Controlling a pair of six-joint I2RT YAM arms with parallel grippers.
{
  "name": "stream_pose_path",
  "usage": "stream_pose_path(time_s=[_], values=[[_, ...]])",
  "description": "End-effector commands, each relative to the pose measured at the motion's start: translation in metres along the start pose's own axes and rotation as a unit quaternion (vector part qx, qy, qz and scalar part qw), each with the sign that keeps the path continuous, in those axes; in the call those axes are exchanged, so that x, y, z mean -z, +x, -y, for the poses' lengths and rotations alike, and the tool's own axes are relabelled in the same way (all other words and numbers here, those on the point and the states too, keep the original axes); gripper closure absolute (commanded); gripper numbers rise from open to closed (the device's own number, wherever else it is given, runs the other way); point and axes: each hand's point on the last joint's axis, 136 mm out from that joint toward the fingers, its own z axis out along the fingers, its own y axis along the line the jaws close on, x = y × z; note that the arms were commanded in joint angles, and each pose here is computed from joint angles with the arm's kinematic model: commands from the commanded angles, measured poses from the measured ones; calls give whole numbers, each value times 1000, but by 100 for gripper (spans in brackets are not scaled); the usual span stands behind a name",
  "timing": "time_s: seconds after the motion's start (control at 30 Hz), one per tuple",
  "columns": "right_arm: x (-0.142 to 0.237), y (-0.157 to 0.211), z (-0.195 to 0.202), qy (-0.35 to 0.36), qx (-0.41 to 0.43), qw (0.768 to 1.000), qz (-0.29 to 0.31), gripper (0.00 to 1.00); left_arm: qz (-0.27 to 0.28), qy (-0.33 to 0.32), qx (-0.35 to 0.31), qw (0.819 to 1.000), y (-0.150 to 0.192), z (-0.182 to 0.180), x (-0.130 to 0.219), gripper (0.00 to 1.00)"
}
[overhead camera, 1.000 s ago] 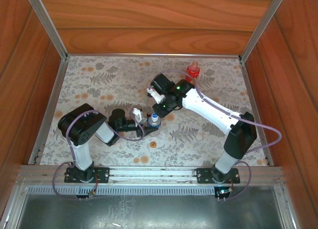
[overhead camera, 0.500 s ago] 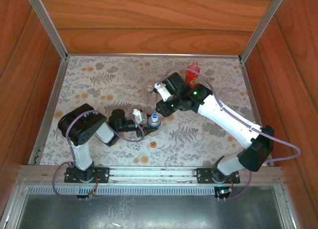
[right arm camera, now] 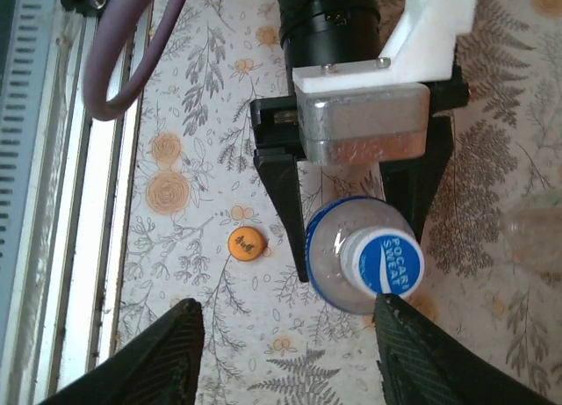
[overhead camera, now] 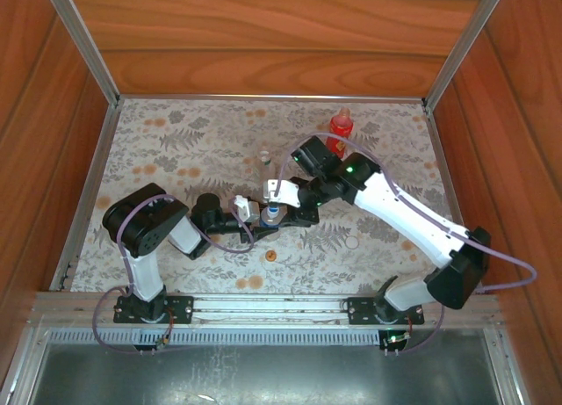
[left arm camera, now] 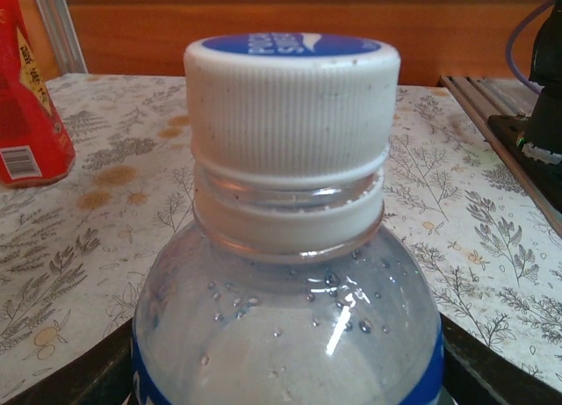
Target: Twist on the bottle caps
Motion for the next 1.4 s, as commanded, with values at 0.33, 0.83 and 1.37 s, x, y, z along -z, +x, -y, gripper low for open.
stream_pose_path(time_s=[0.33,0.83,1.37], values=[[-29,6,25,-29,67,996,-46,56,-101,11,100,990,66,20,14,43],[-36,10,47,18,68,996,-63,55,-103,8,100,990,67,20,15,43],[-49,20,43,-13,50,995,-81,71,-104,5,100,989,67,19,15,43]])
